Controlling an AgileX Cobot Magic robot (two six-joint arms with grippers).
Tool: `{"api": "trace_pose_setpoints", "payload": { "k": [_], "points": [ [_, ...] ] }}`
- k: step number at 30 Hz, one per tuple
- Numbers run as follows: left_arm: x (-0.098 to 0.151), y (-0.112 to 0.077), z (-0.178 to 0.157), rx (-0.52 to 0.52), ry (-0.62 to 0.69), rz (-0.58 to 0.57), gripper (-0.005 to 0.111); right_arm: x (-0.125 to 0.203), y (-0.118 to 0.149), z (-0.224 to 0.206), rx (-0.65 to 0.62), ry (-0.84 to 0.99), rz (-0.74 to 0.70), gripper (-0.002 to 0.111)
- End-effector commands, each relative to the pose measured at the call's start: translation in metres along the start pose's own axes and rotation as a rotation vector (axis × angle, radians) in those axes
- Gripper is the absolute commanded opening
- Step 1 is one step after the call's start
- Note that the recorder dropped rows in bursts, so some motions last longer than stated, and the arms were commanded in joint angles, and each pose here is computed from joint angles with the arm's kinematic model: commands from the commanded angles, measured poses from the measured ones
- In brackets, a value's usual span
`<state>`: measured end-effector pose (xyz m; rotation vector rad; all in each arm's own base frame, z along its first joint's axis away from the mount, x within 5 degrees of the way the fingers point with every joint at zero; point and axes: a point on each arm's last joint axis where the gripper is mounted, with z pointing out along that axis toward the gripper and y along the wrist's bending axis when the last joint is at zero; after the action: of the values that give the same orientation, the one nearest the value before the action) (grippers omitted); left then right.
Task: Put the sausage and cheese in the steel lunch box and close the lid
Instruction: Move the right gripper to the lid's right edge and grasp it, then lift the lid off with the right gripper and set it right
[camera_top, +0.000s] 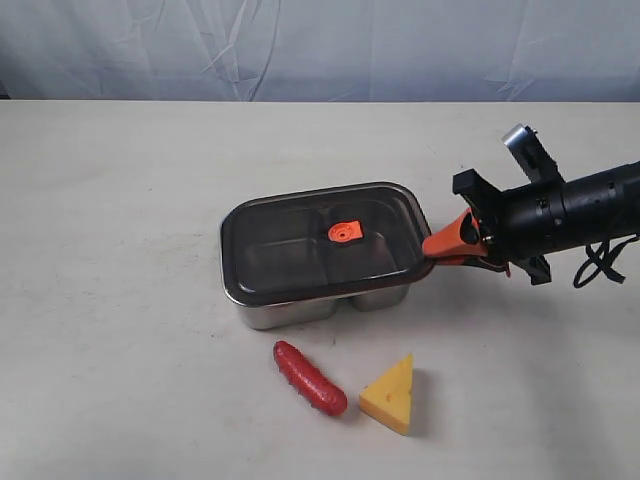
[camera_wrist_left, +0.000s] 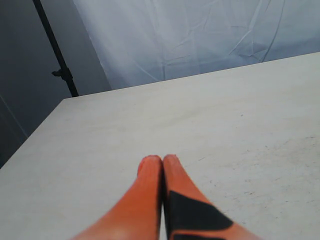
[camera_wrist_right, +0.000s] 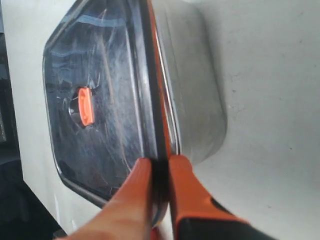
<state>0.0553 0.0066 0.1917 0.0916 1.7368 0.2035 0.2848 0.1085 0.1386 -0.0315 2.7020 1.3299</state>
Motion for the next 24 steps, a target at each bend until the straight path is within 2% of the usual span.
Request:
{"api": "trace_pose_setpoints", "payload": {
  "k": [1, 6, 11, 24],
  "points": [
    [0.0, 0.0, 0.0, -0.003, -0.015, -0.006, 0.0, -0.001, 0.001, 0.0, -0.005, -0.001, -0.007, -0.001],
    [0.0, 0.0, 0.0, -0.003, -0.015, -0.006, 0.0, 0.002, 0.005, -0.001, -0.042, 0.026, -0.012, -0.001],
    [0.0, 0.0, 0.0, -0.003, -0.015, -0.006, 0.0, 0.004, 0.019, -0.009, -0.1, 0.03, -0.089, -0.001],
    [0.0, 0.0, 0.0, -0.003, -0.015, -0.006, 0.0, 0.011, 0.077, -0.056, -0.155, -0.142, -0.323, -0.001]
  ]
}}
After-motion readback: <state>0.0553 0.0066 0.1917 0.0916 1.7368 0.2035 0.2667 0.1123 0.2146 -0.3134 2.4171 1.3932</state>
